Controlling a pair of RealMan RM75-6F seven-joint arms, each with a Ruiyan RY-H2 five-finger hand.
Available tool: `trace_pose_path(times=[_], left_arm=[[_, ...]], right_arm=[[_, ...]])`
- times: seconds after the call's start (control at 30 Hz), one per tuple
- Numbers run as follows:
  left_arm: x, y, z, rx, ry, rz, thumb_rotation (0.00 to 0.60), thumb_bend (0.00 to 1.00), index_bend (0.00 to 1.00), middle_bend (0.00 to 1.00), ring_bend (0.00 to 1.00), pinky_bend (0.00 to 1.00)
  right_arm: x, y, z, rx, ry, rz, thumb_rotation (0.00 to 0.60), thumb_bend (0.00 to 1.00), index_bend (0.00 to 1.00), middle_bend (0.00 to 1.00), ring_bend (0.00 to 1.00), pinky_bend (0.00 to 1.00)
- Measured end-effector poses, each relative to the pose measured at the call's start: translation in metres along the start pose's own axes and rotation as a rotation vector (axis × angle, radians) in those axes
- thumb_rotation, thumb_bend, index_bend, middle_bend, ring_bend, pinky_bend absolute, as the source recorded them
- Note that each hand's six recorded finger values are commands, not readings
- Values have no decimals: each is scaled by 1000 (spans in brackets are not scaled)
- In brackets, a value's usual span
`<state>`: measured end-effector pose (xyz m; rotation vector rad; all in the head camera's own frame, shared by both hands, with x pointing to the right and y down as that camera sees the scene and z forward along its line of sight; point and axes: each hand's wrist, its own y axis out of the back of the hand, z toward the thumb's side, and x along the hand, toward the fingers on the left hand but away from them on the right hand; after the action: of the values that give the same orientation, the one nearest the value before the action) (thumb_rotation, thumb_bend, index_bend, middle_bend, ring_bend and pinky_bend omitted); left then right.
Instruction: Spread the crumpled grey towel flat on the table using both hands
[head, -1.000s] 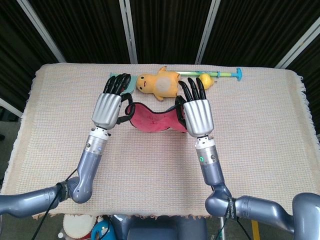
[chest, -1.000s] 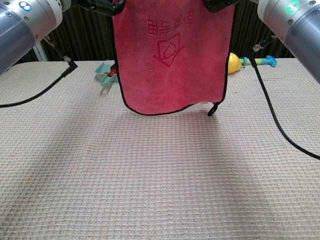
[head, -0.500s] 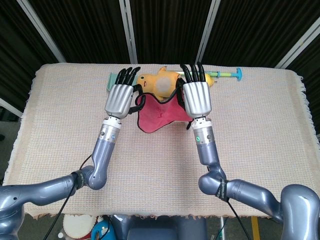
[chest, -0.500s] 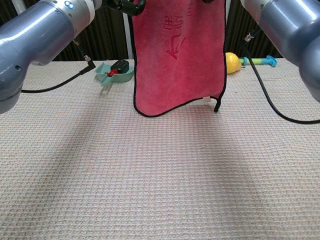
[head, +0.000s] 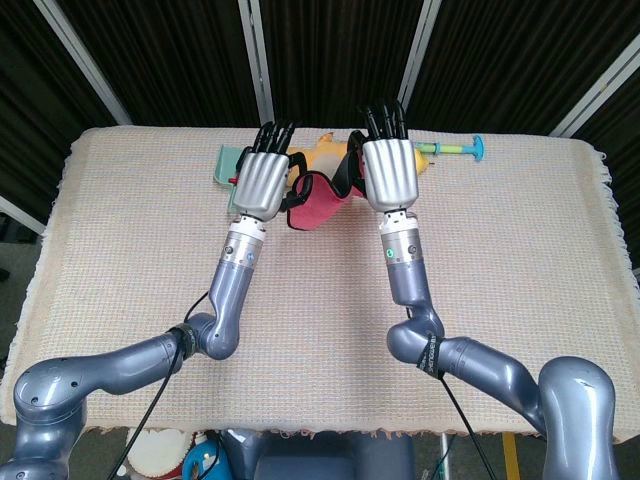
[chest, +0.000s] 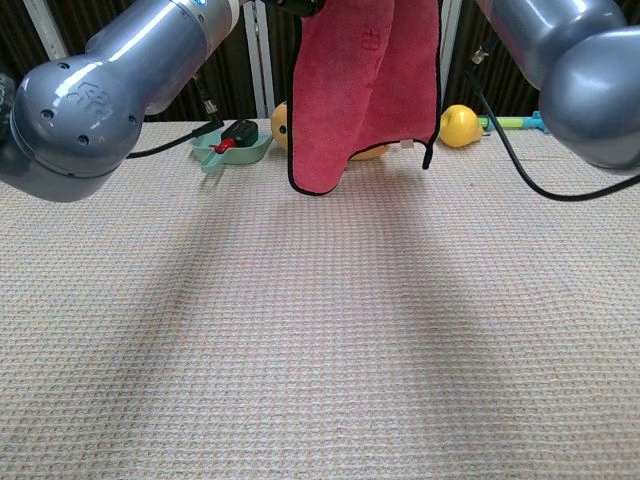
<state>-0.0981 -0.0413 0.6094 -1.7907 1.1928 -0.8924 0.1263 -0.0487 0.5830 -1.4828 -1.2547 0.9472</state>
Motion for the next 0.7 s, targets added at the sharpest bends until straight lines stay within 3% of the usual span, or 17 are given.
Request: trace_pose_path(times=[0.17, 0.43, 0.7], left_arm=[[-22, -18, -4, 3, -15, -45, 600, 477, 607, 64, 0, 0], [-77, -37, -13, -14, -31, -118, 600, 477, 610, 65, 0, 0], [-131, -41, -28, -28, -30, -167, 600, 477, 612, 66, 0, 0]], right_arm=[[21, -2, -14, 18, -1, 15, 600, 601, 574, 196, 95, 68], [84, -17, -36, 47, -2, 111, 600, 600, 575, 196, 95, 68], [146, -22, -41, 74, 20, 169, 600, 601, 575, 196, 95, 68]])
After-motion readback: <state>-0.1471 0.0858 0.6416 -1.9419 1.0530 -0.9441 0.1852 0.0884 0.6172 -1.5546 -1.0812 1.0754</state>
